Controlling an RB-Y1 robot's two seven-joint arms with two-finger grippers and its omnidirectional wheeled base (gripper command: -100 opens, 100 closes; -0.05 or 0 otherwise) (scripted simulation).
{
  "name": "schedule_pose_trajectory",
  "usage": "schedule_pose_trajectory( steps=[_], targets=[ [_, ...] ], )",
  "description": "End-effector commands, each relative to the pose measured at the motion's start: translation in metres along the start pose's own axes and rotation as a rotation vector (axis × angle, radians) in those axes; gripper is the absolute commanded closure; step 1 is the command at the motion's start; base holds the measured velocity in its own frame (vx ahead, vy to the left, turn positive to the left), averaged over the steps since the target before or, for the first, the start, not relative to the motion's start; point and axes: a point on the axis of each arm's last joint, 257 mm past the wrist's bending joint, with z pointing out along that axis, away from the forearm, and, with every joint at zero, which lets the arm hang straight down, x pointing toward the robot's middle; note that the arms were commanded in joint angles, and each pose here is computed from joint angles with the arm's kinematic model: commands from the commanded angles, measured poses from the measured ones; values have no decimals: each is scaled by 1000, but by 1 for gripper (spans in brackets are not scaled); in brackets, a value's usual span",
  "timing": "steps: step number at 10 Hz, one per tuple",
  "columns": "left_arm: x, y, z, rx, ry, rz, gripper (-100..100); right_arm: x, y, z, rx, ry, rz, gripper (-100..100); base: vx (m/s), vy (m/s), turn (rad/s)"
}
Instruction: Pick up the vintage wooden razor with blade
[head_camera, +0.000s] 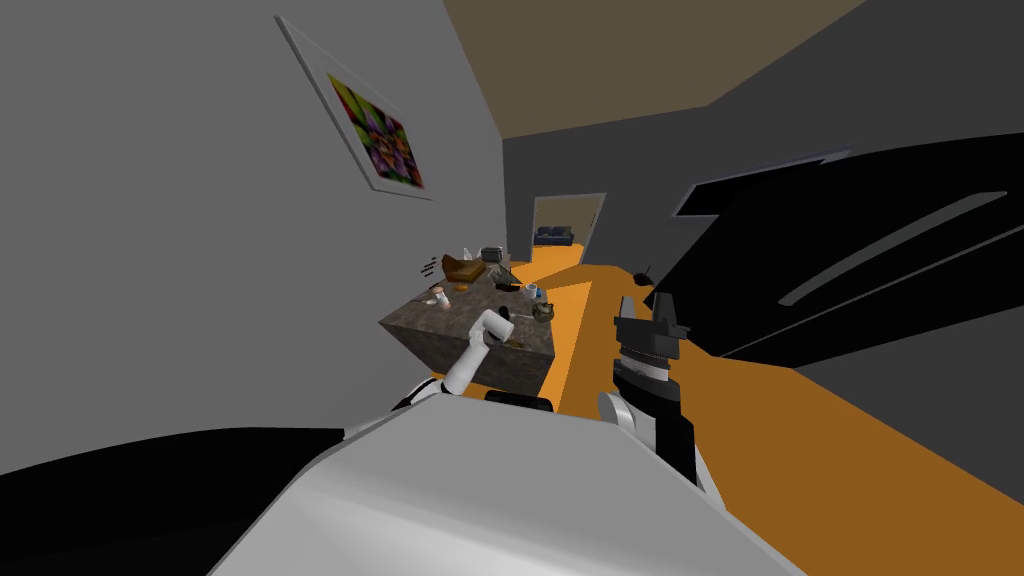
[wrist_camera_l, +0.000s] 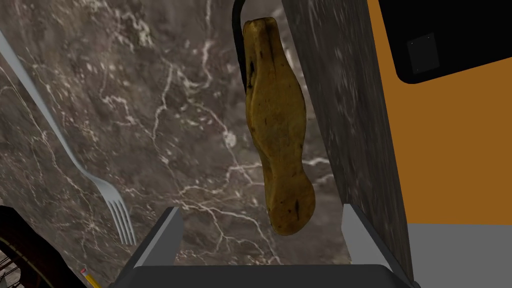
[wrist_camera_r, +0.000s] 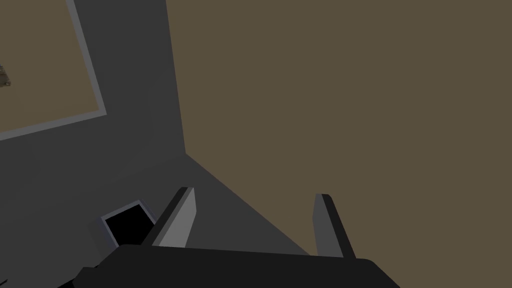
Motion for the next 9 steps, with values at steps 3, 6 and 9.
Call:
schedule_pose_trajectory(
  steps=[3, 6, 9],
  targets=[
    [0, 0, 0, -1, -1, -1, 100, 0, 0, 0, 0, 0, 0, 0, 0, 0, 0],
    [0, 0, 0, -1, 0, -1, 0, 0, 0, 0, 0, 0, 0, 0, 0, 0, 0],
    [4, 1, -16, -7, 8, 3, 100, 0, 0, 0, 0, 0, 0, 0, 5, 14, 16]
  ],
)
